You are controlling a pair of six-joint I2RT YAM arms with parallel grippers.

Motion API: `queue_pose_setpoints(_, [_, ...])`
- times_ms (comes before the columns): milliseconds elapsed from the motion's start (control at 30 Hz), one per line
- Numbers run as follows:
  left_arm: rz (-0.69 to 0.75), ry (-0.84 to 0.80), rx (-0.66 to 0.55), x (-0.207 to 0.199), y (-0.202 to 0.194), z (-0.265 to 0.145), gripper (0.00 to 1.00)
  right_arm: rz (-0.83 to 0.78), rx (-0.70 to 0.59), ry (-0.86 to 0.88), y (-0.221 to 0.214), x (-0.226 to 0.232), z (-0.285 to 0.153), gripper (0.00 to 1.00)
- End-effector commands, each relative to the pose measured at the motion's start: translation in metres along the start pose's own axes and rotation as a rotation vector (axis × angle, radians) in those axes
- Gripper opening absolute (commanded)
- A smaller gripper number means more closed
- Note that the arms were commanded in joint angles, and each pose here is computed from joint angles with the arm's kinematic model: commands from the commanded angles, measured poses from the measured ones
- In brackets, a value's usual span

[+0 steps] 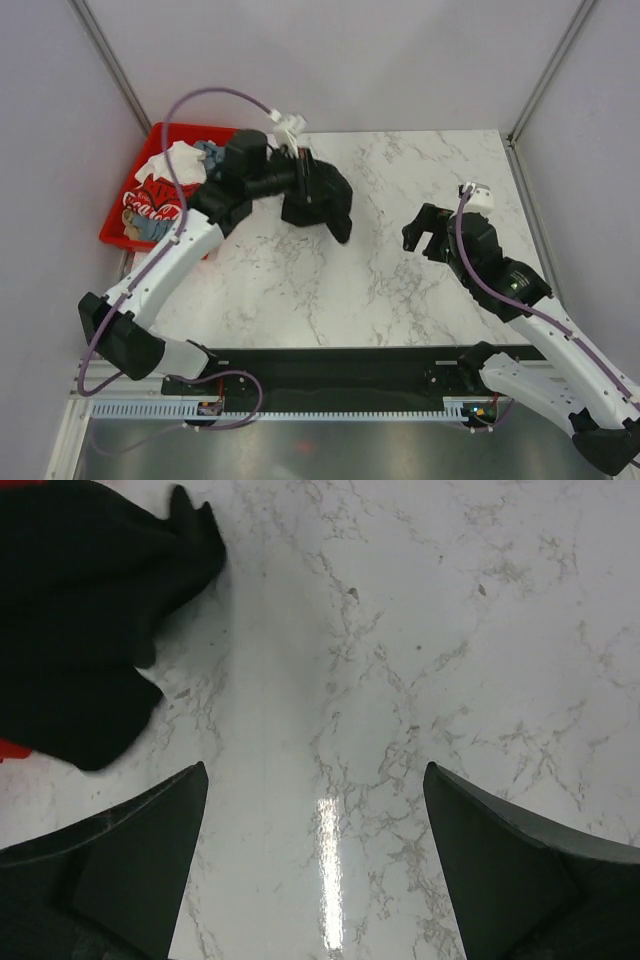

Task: Fold and stack the t-shirts
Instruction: Move the tshirt to the center of the board

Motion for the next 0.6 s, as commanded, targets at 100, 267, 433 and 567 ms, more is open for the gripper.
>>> queue_pose_setpoints(100, [-0.132,0.047,0.388,0.045,-0.141,0.002,0.44,0.05,-0.012,-0.13,0.004,-0.005,0.008,0.97])
queue_pose_setpoints(267, [-0.109,0.228,0.264,0.067,-0.155,-0.024,0.74,0.037,0.06,-0.157,-0.01,0.003,0.037,0.93])
queue_pose_setpoints(433, [-0.16,0.371,0.196,0.099,-0.152,-0.029,0.77,-0.043,0.194,-0.17,-0.033,0.015,0.083,0.79])
queue_pose_setpoints(567, [-0.235,0.424,0.22,0.127,-0.149,-0.012,0.75,-0.113,0.257,-0.169,-0.046,0.013,0.113,0.67])
Point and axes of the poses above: each gripper's point midway between its finger pads, its own z axis out along the fingers, its own x axis along the line the jaws close on, y = z × x, the point moved 9 cm from there along -z, back along the fingers, and after that the axes turned 12 degrees about -z, right-handed, at the moved point
